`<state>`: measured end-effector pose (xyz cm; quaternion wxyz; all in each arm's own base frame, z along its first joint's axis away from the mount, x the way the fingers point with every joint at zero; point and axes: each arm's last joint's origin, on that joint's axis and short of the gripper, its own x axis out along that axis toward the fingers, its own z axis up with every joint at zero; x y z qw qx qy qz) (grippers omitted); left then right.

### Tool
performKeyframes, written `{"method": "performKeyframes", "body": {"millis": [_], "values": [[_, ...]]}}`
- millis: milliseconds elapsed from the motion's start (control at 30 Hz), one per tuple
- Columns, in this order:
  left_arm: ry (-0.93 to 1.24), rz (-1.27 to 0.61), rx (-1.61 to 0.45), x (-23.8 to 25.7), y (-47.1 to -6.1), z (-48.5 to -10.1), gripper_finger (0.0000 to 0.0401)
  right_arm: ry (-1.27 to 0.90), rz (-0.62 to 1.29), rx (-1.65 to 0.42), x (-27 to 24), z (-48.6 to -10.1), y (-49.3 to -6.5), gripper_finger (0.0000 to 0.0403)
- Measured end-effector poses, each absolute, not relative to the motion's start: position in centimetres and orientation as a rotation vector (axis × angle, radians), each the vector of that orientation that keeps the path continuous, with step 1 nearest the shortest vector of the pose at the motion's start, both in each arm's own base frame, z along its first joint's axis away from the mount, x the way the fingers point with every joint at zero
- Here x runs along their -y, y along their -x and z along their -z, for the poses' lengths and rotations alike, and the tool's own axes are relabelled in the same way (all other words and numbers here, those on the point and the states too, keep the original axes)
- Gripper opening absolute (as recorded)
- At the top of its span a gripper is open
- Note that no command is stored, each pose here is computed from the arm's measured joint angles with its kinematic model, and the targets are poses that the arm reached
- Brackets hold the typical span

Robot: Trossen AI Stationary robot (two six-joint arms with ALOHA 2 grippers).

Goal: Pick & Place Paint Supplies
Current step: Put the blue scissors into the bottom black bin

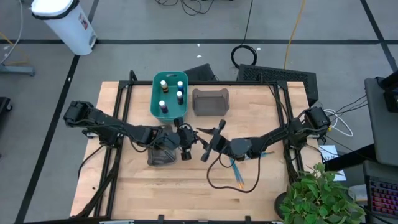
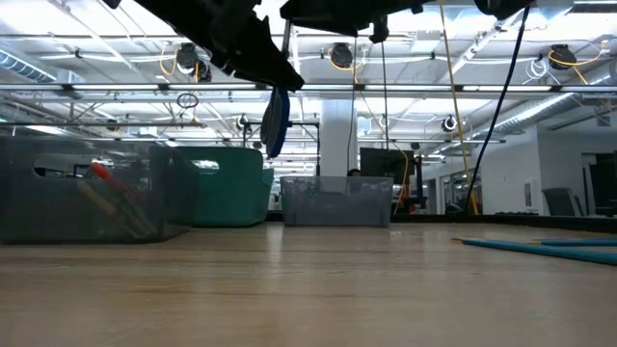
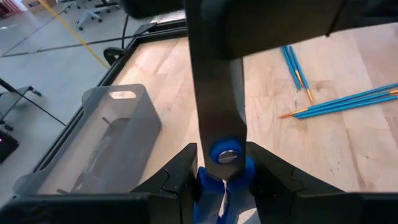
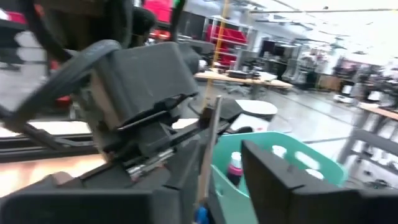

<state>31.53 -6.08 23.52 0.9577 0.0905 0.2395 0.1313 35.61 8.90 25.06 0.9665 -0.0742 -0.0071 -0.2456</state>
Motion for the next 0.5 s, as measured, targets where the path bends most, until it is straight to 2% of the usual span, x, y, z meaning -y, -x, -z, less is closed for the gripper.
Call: {"method": "performKeyframes", "body": {"millis": [200,400,500], "values": [[-0.184,-0.255,-0.488,6.16,-31.52,-23.50,0.0121,0.130,0.391,0.025,-8.96,-25.01,-35.81,0.0015],[-0.183,-0.260,-0.490,6.13,-31.51,-23.48,0.0124,0.150,0.392,0.015,-8.92,-24.95,-35.82,0.0006],[-0.200,-0.242,-0.484,6.37,-31.14,-23.98,0.0173,0.186,0.395,-0.004,-9.10,-25.09,-35.51,0.0001]]}}
